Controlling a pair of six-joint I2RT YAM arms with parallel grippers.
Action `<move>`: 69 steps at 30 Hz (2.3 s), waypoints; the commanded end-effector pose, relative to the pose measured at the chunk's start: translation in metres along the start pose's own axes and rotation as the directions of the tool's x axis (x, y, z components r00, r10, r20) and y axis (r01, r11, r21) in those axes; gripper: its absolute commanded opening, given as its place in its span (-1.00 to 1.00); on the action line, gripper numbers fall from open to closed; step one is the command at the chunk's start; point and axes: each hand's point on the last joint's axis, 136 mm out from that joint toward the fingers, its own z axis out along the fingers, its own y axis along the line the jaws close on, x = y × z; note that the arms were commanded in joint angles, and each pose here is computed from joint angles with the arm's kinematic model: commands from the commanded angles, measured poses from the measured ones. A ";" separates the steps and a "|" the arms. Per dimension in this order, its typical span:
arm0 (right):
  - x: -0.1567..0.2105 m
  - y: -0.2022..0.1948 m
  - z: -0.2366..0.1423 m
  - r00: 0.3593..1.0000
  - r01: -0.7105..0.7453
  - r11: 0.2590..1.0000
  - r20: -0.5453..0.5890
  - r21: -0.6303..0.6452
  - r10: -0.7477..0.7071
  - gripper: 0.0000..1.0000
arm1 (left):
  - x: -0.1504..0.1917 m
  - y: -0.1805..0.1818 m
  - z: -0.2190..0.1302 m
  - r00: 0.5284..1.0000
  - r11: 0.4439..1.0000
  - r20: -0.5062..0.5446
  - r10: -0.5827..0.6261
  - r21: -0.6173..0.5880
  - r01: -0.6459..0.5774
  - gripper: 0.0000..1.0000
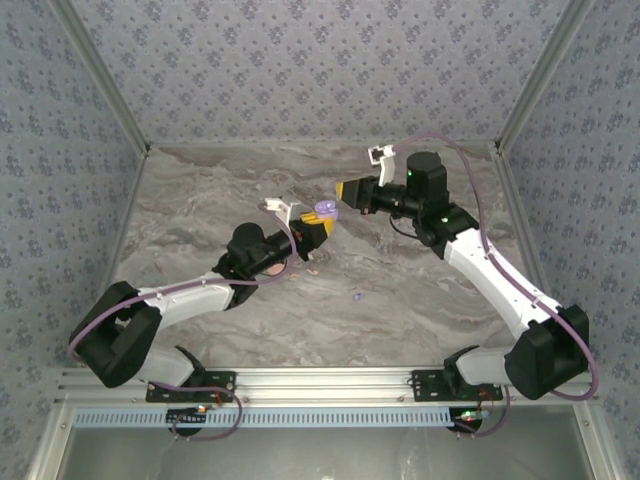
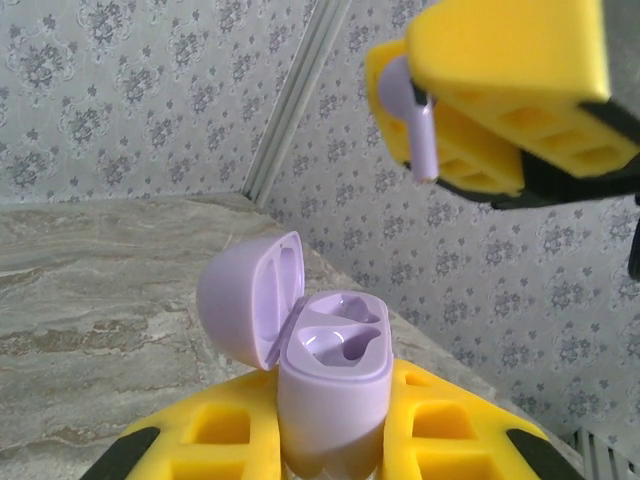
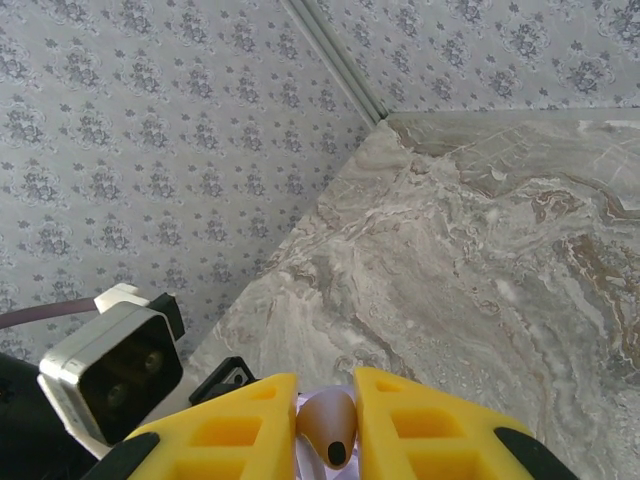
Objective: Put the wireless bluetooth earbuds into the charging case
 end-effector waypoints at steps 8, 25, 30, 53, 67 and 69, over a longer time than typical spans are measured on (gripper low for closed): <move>-0.005 0.011 -0.003 0.999 0.039 0.999 0.036 -0.012 -0.038 -0.57 | -0.036 -0.021 0.010 0.996 0.999 0.093 -0.009 0.047 0.005 -0.74; 0.002 0.010 0.004 0.999 0.043 0.999 0.008 -0.019 -0.043 -0.56 | -0.038 -0.026 0.013 0.996 0.998 0.092 -0.019 0.063 0.014 -0.76; 0.003 0.009 0.006 0.999 0.041 0.999 0.002 -0.021 -0.040 -0.55 | -0.037 -0.027 0.013 0.996 0.998 0.089 -0.017 0.066 0.011 -0.76; 0.020 0.005 0.008 0.997 0.050 0.999 -0.055 -0.001 -0.050 -0.56 | -0.041 -0.023 0.009 0.994 0.999 0.112 -0.017 0.031 0.014 -0.77; 0.023 0.004 0.002 0.995 0.068 0.997 -0.077 0.019 -0.067 -0.37 | -0.038 -0.024 0.009 0.995 0.999 0.096 -0.004 0.039 0.000 -0.78; 0.023 0.004 0.001 0.995 0.072 0.997 -0.076 0.027 -0.070 -0.31 | -0.037 -0.024 0.009 0.996 0.999 0.091 -0.002 0.039 -0.002 -0.77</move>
